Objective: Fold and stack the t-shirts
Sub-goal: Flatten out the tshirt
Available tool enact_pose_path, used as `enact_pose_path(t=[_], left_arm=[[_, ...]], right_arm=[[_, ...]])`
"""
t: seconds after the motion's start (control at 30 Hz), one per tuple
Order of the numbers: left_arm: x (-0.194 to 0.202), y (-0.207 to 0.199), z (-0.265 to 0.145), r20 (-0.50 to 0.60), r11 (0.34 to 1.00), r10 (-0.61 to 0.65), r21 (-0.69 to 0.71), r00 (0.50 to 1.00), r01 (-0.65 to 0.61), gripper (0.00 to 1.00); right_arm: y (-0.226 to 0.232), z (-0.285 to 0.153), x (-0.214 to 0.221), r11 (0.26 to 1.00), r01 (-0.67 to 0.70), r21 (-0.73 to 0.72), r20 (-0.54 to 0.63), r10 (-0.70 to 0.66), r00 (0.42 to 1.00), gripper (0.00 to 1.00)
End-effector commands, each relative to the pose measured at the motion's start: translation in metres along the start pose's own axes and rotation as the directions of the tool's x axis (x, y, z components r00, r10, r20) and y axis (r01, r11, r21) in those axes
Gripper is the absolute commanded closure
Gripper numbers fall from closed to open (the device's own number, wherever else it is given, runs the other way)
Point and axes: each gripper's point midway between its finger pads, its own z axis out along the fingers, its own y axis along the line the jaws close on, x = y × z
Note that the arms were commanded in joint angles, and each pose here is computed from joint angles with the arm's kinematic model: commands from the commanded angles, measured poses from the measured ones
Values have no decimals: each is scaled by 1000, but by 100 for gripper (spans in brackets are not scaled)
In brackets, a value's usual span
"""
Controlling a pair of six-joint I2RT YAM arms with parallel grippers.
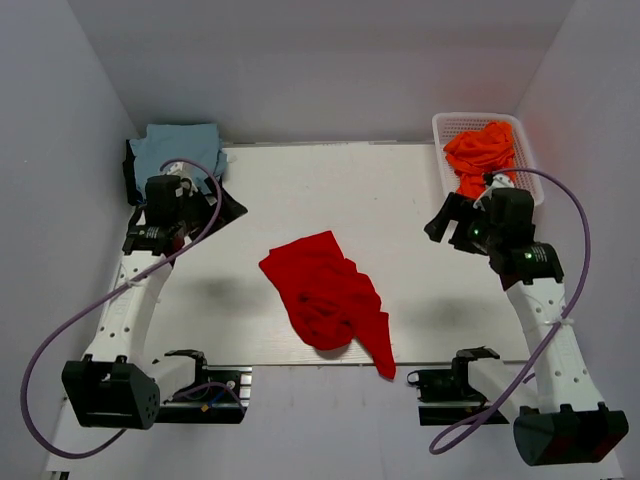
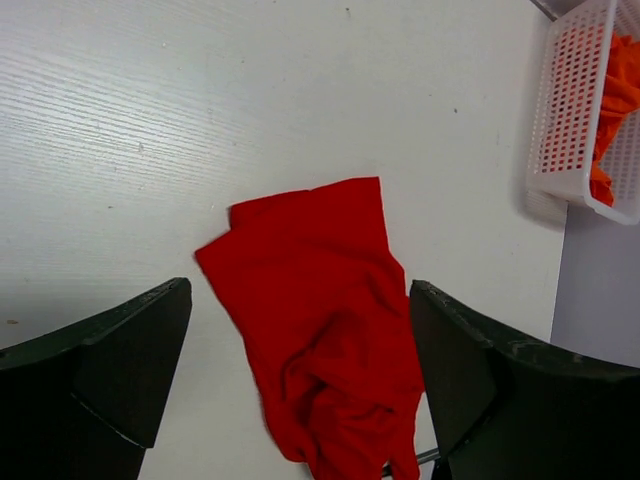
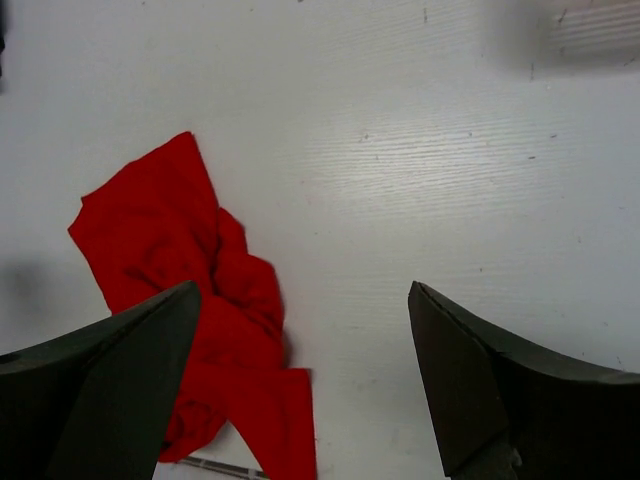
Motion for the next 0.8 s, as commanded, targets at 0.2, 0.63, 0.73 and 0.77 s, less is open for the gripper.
enact_pose_path(t=[0.2,0.63,0.73,0.77], left_arm=[[24,48,43,-106,980,-85,-189,991,64,1],[84,84,120,-318,942,-86,-335,944,-27,20],[114,88,126,-371,945,-74,-323,926,-54,27],[121,90,128,-383,944,-71,-323,921,-61,30]], right_arm=[[23,17,70,979,129,-155,-178,-156,972,10],[45,28,226,942,284,-179,-524,-336,782,10],[39,23,241,944,285,-167,-559,-329,761,10],[37,22,246,949,279,-148,-571,-313,759,10]])
